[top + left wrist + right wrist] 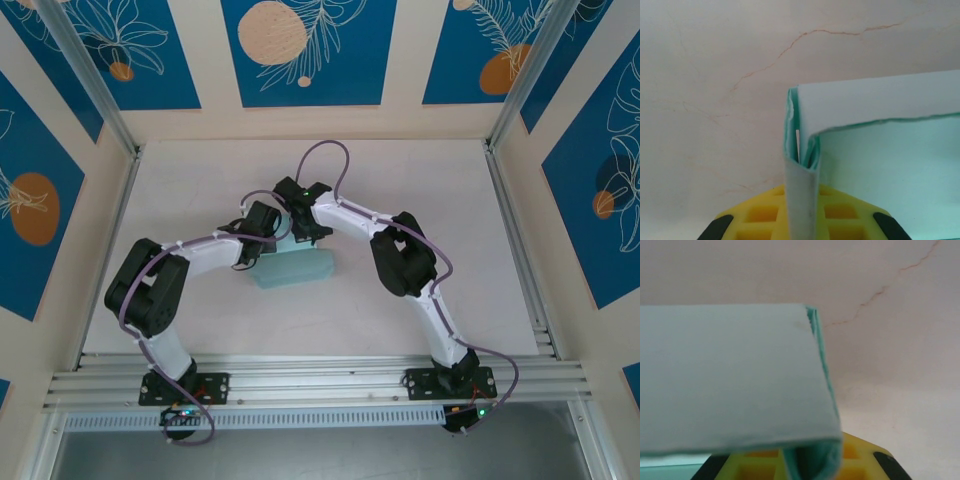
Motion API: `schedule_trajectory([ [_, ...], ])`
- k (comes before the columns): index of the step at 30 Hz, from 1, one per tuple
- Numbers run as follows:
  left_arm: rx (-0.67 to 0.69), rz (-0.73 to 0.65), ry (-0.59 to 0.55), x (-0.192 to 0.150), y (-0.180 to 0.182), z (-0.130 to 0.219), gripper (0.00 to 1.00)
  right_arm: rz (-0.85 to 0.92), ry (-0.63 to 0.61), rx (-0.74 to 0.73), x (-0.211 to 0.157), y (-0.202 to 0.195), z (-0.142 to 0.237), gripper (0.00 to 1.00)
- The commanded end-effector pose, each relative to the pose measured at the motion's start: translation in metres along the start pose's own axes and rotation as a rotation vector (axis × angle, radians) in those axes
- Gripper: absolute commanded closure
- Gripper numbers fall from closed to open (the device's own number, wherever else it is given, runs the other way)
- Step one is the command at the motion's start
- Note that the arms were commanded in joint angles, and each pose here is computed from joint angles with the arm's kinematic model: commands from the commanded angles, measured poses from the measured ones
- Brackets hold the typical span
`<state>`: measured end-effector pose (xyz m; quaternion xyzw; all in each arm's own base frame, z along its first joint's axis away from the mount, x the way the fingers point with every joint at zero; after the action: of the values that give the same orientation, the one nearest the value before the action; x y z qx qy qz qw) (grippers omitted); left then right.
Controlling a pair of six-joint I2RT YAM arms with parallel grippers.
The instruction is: Fold the paper box
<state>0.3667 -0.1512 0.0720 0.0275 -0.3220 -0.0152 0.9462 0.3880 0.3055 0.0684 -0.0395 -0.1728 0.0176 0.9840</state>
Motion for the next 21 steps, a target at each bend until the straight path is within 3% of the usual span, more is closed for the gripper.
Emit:
schedule_trajectory([
  [1, 0.172, -0.058, 0.129, -0.035, 0.038, -0.006, 1.0, 0.111, 0.138, -0.415, -0.04, -0.078, -0.039, 0.94],
  [8, 0.44, -0.128, 0.163, -0.027, 0.069, -0.003, 1.0, 0.13, 0.149, -0.396, -0.048, -0.067, -0.035, 0.94],
  [13, 0.519, -0.142, 0.182, -0.032, 0.079, 0.0, 0.97, 0.126, 0.157, -0.362, -0.048, -0.062, -0.031, 0.94],
  [15, 0.501, -0.121, 0.179, -0.033, 0.078, -0.001, 0.94, 0.125, 0.161, -0.352, -0.047, -0.061, -0.032, 0.95],
  [18, 0.369, -0.046, 0.158, -0.036, 0.064, -0.004, 0.87, 0.123, 0.163, -0.323, -0.046, -0.058, -0.032, 0.94],
  [21, 0.198, 0.027, 0.11, -0.032, 0.044, -0.002, 0.72, 0.125, 0.162, -0.298, -0.046, -0.053, -0.031, 0.95],
])
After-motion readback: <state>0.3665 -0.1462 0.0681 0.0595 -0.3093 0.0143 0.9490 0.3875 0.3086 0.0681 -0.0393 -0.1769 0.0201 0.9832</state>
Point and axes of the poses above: each hand's point on the last joint's axis, 136 mm out from that joint toward the fingers, its own z axis back along the fingers, its own y axis along the line the jaws close on, x = y × z, the point moved 3 cm from there along z, back along the fingers, and after that the axes turned 7 degrees about -z, right-handed, at the moved point
